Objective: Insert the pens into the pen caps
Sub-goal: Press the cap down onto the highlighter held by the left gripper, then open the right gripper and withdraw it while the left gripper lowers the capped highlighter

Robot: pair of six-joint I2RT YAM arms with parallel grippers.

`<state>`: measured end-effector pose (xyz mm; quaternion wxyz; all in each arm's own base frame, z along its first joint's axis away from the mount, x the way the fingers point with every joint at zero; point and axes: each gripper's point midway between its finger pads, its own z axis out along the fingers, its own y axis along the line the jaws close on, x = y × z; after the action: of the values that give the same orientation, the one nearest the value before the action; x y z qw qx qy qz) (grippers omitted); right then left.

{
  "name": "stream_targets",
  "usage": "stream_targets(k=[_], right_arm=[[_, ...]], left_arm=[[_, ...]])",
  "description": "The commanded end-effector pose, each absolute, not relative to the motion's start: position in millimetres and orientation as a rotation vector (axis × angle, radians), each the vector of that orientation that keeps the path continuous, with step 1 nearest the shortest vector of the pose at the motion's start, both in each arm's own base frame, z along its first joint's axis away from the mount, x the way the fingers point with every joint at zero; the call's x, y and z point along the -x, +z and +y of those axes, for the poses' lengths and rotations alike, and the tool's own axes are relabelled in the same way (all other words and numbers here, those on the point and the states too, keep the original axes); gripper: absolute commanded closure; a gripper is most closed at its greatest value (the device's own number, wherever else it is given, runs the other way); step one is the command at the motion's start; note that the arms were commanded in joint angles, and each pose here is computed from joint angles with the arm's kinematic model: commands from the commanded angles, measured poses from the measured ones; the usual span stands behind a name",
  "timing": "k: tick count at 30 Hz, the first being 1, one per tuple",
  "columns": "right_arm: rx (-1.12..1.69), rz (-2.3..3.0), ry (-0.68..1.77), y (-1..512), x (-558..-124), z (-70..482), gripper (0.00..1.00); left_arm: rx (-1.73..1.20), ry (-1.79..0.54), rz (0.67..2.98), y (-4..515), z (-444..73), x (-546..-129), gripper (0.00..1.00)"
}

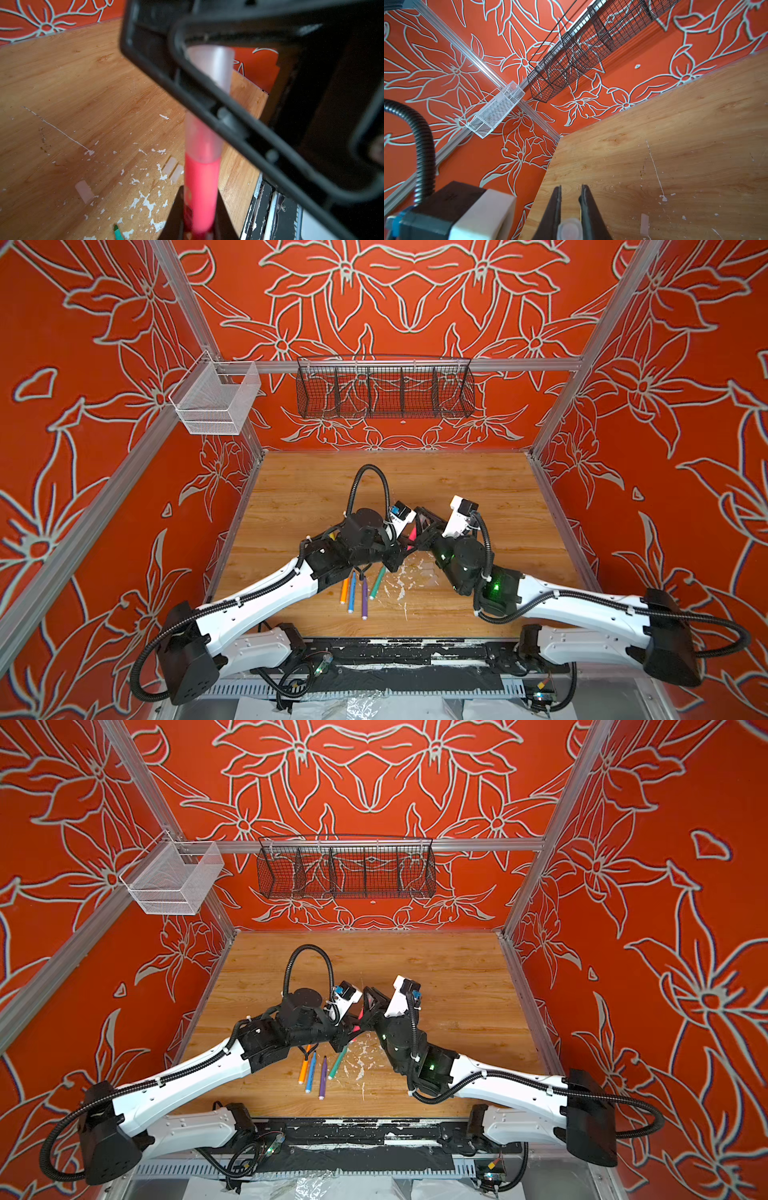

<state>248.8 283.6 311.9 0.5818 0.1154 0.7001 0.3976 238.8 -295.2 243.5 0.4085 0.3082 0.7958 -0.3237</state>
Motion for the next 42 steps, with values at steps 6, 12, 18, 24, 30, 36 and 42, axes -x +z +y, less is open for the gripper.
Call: stream_targets(k=[6,12,18,24,30,36,42], right_arm=[[-0.020,1.814,1.094,268,-188,326,1.00],[0.066,1.812,1.190,279,-177,347,1.00],[0.088,1.833,1.187,274,-171,359,1.00],[0.063,1.827,1.158,272,-172,348,1.00],[0.069,1.814,1.186,273,-169,346,1.00],[0.057,1.761,1.101,293,-175,324,1.00],[0.050,1.695,0.914,321,-186,277,0.65]], left_arm=[[-0.327,-0.660,1.665,371,-244,-313,1.00],[-0.356,-0.666,1.663,376,-246,-310,1.00],[-0.362,-0.660,1.628,377,-245,-310,1.00],[-0.358,-0.629,1.615,381,-242,-314,1.00],[-0.361,-0.617,1.595,386,-240,-315,1.00],[-0.354,-0.593,1.638,377,-234,-313,1.00],[-0.326,-0.536,1.859,290,-217,-302,1.00]])
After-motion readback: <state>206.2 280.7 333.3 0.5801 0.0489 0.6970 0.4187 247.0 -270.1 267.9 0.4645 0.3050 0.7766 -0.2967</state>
